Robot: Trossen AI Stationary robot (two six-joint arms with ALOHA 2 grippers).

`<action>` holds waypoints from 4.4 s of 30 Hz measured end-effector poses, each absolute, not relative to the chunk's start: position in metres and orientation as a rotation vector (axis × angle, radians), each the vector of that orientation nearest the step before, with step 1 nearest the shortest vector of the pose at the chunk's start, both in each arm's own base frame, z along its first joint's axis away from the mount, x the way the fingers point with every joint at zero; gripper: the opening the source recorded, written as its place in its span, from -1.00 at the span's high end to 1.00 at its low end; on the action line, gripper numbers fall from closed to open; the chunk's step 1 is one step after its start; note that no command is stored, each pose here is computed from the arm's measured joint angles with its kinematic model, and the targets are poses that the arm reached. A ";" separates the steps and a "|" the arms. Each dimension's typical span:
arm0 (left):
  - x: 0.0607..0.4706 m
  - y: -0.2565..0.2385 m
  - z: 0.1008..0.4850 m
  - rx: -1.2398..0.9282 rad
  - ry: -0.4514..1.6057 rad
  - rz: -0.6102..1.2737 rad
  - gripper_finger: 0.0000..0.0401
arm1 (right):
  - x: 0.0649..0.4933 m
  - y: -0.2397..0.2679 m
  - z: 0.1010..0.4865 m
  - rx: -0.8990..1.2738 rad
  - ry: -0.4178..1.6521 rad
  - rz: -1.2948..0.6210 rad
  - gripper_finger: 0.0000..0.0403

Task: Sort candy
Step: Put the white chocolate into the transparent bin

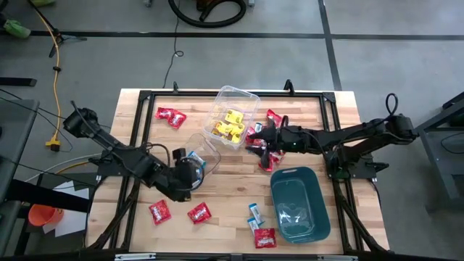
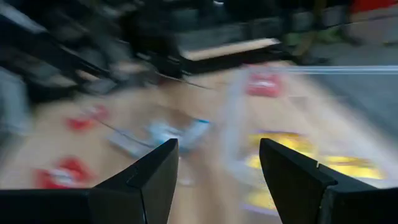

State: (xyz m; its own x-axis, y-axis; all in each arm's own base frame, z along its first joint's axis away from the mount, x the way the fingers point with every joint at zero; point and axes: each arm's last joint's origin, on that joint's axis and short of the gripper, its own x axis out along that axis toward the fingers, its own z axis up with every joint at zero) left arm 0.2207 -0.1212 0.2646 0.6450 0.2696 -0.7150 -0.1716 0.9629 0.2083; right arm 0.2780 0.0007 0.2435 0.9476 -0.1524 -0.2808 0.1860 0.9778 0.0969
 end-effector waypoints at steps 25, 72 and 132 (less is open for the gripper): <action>0.215 -0.136 0.238 0.300 0.691 0.229 0.23 | 0.352 0.150 0.268 0.275 1.261 -0.036 -0.10; 0.217 -0.131 0.238 0.403 0.713 0.216 0.23 | 0.387 0.161 0.136 0.421 1.656 -0.264 -0.10; 0.218 -0.131 0.238 0.389 0.708 0.219 0.23 | 0.374 0.161 0.162 -0.092 1.757 0.023 -0.10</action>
State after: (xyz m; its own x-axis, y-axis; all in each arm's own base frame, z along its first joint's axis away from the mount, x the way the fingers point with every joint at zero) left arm 0.2178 -0.1311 0.2379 0.7412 0.3246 -0.5876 -0.0649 0.9059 0.4185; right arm 0.3744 0.1607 0.1619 -0.1847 -0.0492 -0.9816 -0.0750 0.9965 -0.0358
